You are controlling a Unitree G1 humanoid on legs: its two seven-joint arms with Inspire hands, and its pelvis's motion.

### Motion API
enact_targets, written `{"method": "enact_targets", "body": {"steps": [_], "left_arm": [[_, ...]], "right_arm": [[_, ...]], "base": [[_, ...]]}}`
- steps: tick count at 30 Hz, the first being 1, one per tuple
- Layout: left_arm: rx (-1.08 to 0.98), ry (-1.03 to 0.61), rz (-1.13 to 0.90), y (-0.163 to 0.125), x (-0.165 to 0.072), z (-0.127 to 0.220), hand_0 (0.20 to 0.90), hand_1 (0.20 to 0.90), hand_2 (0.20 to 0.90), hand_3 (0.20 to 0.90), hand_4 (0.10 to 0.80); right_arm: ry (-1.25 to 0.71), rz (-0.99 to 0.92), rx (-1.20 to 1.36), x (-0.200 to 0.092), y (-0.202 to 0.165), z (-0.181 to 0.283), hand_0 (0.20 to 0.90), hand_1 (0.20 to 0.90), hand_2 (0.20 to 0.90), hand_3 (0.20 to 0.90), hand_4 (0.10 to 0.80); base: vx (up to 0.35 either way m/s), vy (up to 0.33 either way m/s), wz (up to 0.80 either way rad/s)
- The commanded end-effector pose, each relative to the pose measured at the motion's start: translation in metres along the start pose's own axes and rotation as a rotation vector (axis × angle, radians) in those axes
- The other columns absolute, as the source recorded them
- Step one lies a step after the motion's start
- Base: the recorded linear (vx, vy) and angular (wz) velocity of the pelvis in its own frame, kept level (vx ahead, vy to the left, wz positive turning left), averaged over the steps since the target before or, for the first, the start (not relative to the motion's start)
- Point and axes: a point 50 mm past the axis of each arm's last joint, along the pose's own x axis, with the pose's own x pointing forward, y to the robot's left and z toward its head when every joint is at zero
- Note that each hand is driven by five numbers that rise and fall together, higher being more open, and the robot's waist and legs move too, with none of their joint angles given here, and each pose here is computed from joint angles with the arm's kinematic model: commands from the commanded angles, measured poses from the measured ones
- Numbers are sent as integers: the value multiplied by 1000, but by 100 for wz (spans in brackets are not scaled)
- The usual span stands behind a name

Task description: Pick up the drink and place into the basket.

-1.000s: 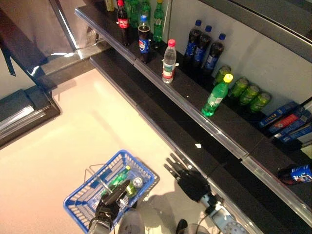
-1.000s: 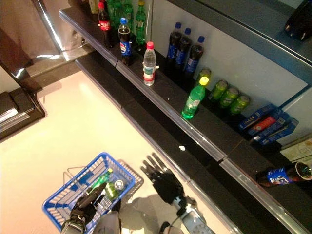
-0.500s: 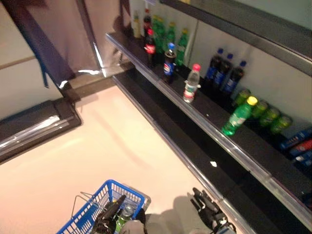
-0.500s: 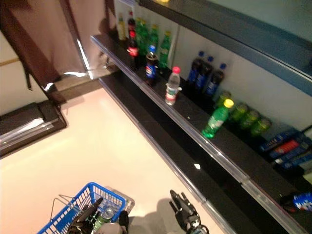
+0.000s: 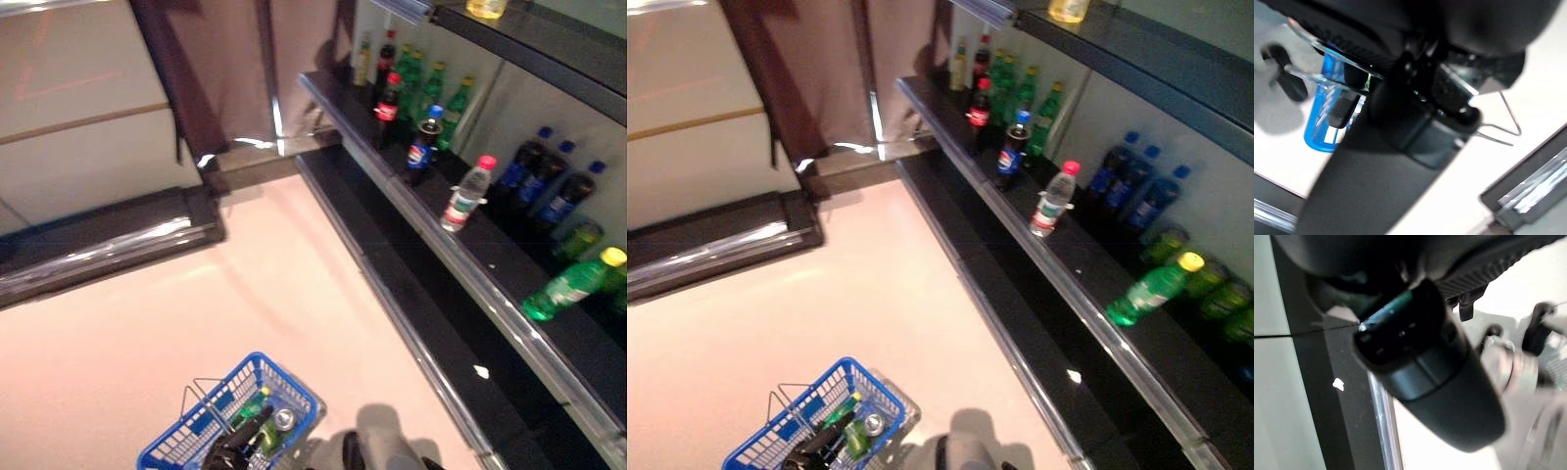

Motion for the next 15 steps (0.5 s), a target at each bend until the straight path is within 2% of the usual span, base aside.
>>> {"method": "enact_targets", "body": {"steps": [1, 4, 5, 9, 12, 15], "left_arm": [[112, -157, -189, -29, 3, 27, 300, 300, 300, 200, 100], [71, -169, -194, -34, 3, 23, 300, 300, 300, 200, 100], [45, -186, -193, -36, 3, 25, 300, 300, 300, 200, 100], [-14, -240, -206, -36, 0, 35, 300, 300, 300, 200, 100], [-43, -243, -178, -26, -1, 35, 300, 300, 300, 200, 100], [-64, -228, -152, -23, -2, 25, 300, 300, 300, 200, 100]], "right_arm": [[-19, -57, -67, -1, -12, 5, 900, 900, 900, 900, 800], [-35, -36, -216, -1, -8, 13, 900, 900, 900, 900, 800], [-47, -23, -281, 0, -4, 19, 900, 900, 900, 900, 800], [-77, 67, -392, 5, 22, 36, 900, 900, 900, 900, 800], [-69, 69, -408, 6, 26, 38, 900, 900, 900, 900, 800], [-73, 71, -395, 6, 27, 38, 900, 900, 900, 900, 800]], "base": [[334, -81, 66], [451, -76, 106], [396, 36, -3], [424, 194, -110], [532, 389, -113], [429, 386, -75]]}}
